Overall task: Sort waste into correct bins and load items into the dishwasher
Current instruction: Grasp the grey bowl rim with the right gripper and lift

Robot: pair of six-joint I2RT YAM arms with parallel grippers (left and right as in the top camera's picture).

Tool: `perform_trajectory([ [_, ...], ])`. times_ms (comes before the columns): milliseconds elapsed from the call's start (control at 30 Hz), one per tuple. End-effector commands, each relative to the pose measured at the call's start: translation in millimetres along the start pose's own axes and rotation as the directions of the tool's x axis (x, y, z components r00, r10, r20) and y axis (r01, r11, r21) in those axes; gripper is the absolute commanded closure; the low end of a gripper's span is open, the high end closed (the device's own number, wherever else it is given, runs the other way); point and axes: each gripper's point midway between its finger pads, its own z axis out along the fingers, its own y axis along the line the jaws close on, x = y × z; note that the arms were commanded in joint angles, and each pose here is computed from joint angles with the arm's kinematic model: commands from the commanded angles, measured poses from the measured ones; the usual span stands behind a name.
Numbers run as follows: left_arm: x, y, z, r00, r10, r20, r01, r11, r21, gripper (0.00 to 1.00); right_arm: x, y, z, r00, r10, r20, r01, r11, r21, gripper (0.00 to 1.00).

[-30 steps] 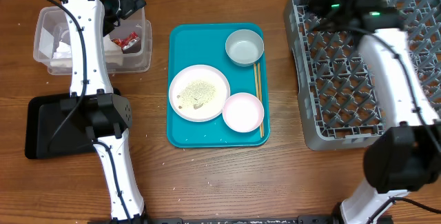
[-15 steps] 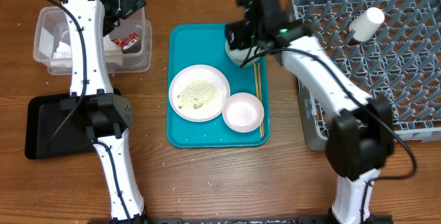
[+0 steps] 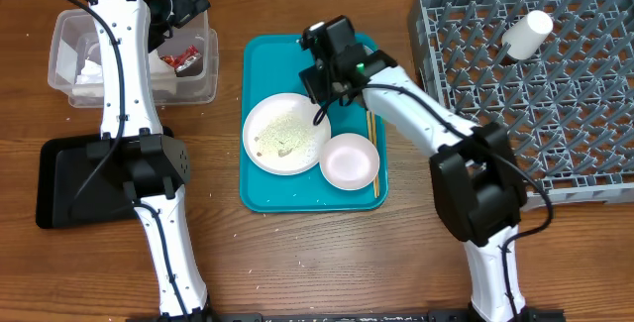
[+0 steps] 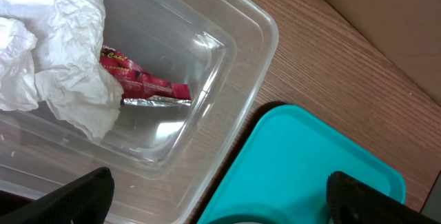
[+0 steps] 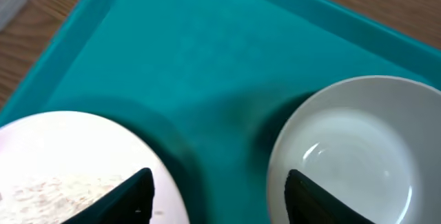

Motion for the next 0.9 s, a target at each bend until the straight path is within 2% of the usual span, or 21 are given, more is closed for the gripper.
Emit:
perform_trajectory([
  [0,-2,-4,-11,1.000,-0.003,0.018,0.002,1.000,0.019,0.00,9,-16,14,1.000,-0.009,-0.024,0.011,0.996,0.085,0.41],
  [267,-2,-4,-11,1.000,-0.002,0.018,0.002,1.000,0.019,0.00,9,-24,15,1.000,-0.007,-0.022,0.009,0.994,0.109,0.44],
  [600,-2,-4,-11,1.000,-0.003,0.018,0.002,1.000,0.019,0.00,20,-25,15,0.998,-0.008,-0.066,0.015,0.995,0.102,0.74],
  [867,-2,-4,-11,1.000,-0.003,0.018,0.002,1.000,0.019,0.00,24,-23,14,0.997,-0.007,-0.080,0.014,0.996,0.092,0.90],
])
